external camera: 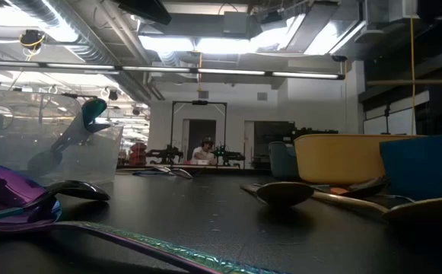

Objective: Sort silverware by color (type)
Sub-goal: Put the yellow spoon into the blue bin

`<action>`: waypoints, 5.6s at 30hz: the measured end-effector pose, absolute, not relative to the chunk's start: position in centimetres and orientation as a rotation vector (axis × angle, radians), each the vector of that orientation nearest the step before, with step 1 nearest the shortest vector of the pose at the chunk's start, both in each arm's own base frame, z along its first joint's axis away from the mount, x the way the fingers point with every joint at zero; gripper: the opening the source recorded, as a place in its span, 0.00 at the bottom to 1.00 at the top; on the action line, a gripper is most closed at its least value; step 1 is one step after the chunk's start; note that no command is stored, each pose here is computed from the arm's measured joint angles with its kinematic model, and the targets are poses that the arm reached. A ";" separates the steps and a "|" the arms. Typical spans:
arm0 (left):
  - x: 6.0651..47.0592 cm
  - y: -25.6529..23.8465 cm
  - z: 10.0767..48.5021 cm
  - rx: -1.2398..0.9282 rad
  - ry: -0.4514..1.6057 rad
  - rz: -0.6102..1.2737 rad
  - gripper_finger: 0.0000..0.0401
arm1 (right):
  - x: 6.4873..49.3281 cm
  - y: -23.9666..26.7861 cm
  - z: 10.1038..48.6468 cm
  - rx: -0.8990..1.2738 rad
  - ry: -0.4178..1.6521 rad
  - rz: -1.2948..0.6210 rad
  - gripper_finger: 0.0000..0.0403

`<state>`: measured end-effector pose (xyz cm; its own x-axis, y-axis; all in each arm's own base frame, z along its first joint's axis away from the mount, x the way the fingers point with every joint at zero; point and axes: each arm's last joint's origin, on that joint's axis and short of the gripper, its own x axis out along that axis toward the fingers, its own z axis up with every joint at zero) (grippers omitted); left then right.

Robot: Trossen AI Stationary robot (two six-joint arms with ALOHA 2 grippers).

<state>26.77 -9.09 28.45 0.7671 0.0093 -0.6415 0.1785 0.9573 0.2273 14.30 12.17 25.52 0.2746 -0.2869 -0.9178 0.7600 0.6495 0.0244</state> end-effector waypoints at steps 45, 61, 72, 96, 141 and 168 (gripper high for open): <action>26.8 -9.1 28.5 0.280 0.692 -0.091 0.25 | 13.2 13.2 18.4 0.682 1.138 -0.664 0.10; 26.8 -9.1 28.5 0.280 0.692 -0.091 0.25 | 13.2 13.2 18.4 0.681 1.138 -0.663 0.23; 26.8 -9.1 28.5 0.280 0.691 -0.091 0.25 | 13.2 13.2 18.4 0.681 1.138 -0.663 0.23; 26.8 -9.1 28.5 0.277 0.691 -0.096 0.25 | 16.9 17.3 30.5 -0.170 0.858 0.334 0.23; 26.8 -9.1 28.5 0.275 0.692 -0.098 0.25 | 24.8 21.0 16.5 -0.878 1.146 0.868 0.23; 26.8 -9.1 28.5 0.275 0.692 -0.099 0.25 | 24.6 20.8 15.0 -0.907 1.237 0.867 0.08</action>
